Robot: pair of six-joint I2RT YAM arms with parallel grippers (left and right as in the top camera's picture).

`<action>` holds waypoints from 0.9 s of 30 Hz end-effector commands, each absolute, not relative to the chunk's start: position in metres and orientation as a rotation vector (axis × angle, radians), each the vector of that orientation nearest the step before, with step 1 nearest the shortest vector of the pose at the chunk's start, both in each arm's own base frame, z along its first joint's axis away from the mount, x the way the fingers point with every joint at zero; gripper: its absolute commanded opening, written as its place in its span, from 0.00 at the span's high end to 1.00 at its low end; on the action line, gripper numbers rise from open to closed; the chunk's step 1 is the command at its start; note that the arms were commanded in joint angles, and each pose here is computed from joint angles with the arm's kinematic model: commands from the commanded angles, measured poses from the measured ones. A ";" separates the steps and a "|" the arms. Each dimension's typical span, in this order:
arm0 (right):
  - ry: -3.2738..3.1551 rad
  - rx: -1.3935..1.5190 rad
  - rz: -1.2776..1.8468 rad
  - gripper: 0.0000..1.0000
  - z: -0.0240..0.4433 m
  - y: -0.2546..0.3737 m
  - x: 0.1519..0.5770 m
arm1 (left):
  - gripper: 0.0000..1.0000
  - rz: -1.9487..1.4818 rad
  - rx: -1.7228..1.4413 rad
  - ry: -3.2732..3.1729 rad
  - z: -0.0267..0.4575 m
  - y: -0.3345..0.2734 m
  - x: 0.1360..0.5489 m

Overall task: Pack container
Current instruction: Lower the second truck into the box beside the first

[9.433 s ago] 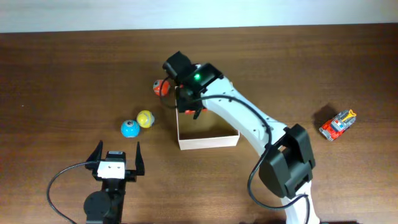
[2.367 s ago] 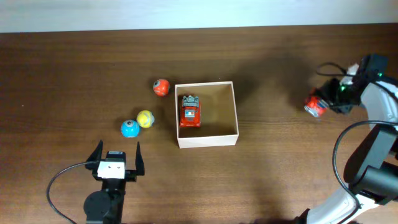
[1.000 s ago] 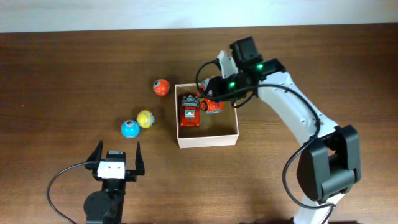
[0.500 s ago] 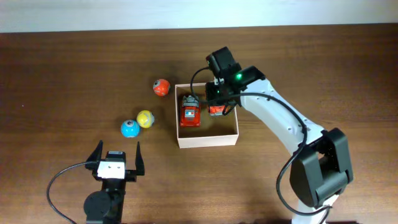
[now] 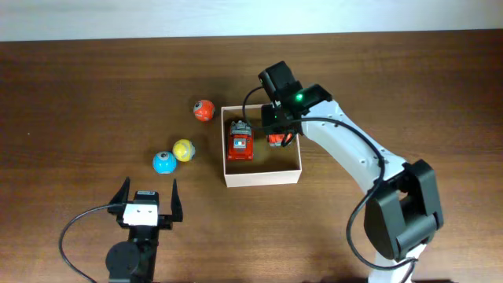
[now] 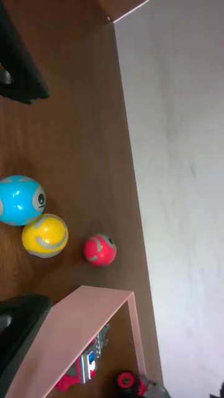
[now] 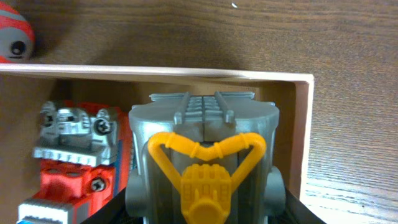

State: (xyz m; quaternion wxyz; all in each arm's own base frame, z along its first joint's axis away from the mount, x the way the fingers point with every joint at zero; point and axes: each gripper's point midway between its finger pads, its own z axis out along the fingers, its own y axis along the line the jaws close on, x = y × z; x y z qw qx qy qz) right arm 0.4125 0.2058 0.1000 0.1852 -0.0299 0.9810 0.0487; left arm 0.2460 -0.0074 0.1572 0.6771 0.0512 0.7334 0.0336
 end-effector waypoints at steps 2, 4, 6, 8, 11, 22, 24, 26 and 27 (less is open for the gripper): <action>2.768 -0.089 0.110 0.53 0.093 0.213 0.414 | 0.01 0.083 0.132 1.646 0.156 -0.008 0.246; 2.767 -0.099 0.112 0.53 0.093 0.216 0.413 | 0.01 0.083 0.132 1.646 0.156 -0.008 0.246; 2.766 -0.104 0.112 0.53 0.093 0.218 0.413 | 0.01 0.083 0.132 1.646 0.156 -0.008 0.246; 2.765 -0.104 0.108 0.53 0.093 0.217 0.413 | 0.01 0.083 0.132 1.646 0.156 -0.008 0.246; 2.765 -0.104 0.108 0.53 0.093 0.217 0.413 | 0.01 0.083 0.131 1.646 0.156 -0.008 0.246; 2.773 -0.048 0.085 0.53 0.086 0.215 0.414 | 0.01 0.083 0.132 1.646 0.156 -0.008 0.246; 2.774 -0.026 0.079 0.53 0.084 0.214 0.415 | 0.01 0.083 0.132 1.646 0.156 -0.008 0.246; 2.777 -0.008 0.077 0.53 0.082 0.213 0.415 | 0.01 0.083 0.132 1.646 0.156 -0.008 0.246; 2.777 0.004 0.074 0.53 0.082 0.213 0.415 | 0.01 0.083 0.132 1.646 0.156 -0.008 0.246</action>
